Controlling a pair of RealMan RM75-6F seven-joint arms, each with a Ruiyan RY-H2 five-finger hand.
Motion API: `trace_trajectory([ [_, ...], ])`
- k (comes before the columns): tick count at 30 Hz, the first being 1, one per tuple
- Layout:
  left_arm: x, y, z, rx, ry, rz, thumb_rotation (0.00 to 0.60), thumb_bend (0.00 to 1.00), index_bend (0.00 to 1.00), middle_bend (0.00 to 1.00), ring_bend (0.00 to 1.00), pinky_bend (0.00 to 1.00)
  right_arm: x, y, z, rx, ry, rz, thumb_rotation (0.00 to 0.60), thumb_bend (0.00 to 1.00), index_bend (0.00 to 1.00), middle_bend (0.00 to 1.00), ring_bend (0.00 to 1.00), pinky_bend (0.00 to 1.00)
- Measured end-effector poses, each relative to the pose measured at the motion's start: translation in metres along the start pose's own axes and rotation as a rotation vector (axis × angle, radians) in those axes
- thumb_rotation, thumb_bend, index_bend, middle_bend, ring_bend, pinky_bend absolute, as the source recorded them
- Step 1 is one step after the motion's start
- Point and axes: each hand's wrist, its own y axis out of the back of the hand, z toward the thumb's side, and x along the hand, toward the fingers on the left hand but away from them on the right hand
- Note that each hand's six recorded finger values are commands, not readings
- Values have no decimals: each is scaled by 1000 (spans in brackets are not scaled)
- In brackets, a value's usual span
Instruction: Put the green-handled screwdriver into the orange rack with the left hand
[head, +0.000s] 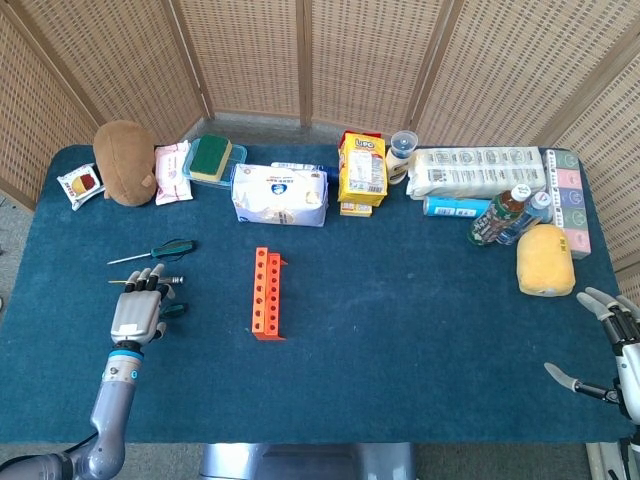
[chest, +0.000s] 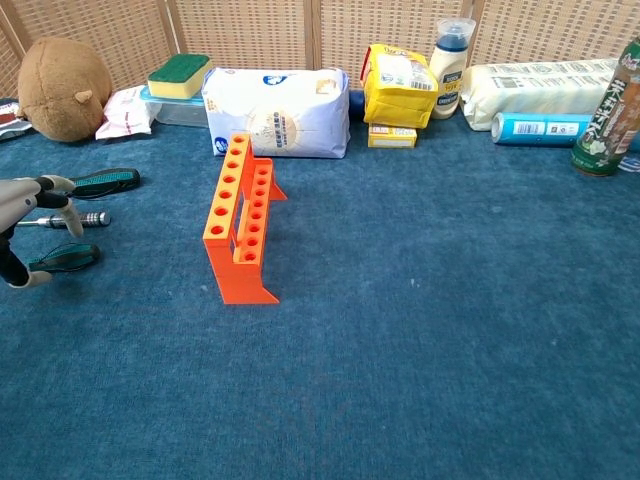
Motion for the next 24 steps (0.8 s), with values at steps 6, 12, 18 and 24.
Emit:
trace_trajectory([
  [6,-1,-3,6,4,19,-6,598,277,370,0,0,85,0,0,0,-1,-1,1,460,41,143,126,145,65],
  [12,-1,-4,7,4,40,-7,600,277,370,0,0,85,0,0,-1,-1,-3,1,461,41,143,125,144,65],
  [18,-1,-5,7,8,52,-8,600,293,370,0,0,85,0,-2,1,2,1,6,460,40,143,126,144,65],
  [24,1,-5,11,11,58,-7,600,339,370,0,0,86,-1,-1,0,0,-1,2,462,41,143,126,144,65],
])
